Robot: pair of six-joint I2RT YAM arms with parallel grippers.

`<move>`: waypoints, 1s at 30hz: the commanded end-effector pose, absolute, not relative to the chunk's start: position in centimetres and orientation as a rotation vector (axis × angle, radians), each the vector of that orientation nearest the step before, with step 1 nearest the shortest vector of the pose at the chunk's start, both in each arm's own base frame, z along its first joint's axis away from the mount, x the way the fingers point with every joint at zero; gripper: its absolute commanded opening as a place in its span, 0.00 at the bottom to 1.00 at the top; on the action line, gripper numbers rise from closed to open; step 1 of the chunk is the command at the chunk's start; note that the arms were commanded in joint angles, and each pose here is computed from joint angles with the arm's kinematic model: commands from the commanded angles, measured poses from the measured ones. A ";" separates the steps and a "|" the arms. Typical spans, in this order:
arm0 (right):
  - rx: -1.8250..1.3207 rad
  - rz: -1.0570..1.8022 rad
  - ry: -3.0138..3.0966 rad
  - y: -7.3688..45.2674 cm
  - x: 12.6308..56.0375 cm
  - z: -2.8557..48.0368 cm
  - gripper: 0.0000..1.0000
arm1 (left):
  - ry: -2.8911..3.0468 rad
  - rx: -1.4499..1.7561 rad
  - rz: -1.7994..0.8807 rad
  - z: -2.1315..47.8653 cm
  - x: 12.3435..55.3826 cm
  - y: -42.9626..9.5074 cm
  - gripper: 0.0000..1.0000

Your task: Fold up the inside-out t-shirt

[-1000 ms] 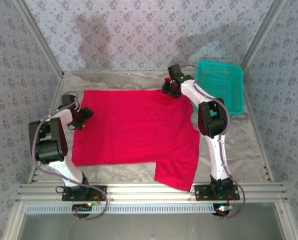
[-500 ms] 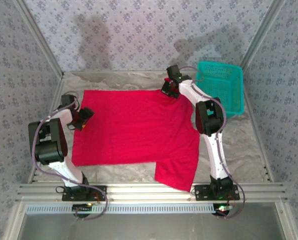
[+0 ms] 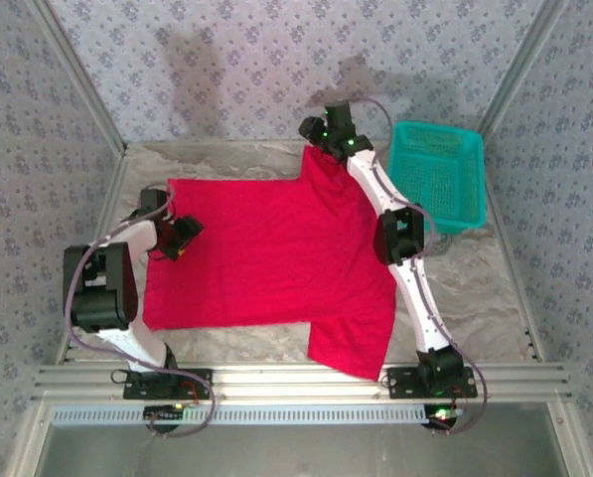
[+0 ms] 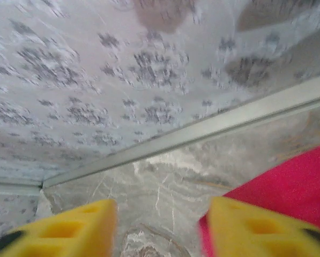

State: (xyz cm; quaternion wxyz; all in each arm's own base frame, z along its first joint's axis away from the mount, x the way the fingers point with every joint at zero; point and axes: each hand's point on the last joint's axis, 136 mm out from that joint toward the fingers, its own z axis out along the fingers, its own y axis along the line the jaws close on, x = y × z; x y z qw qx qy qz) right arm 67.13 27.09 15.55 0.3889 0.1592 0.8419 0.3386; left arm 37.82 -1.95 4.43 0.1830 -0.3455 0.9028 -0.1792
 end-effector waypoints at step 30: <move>0.217 0.351 2.741 20.8 47.8 2.7 0.71 | 2.529 -1.073 -0.507 1.0 45.1 1.0 0.72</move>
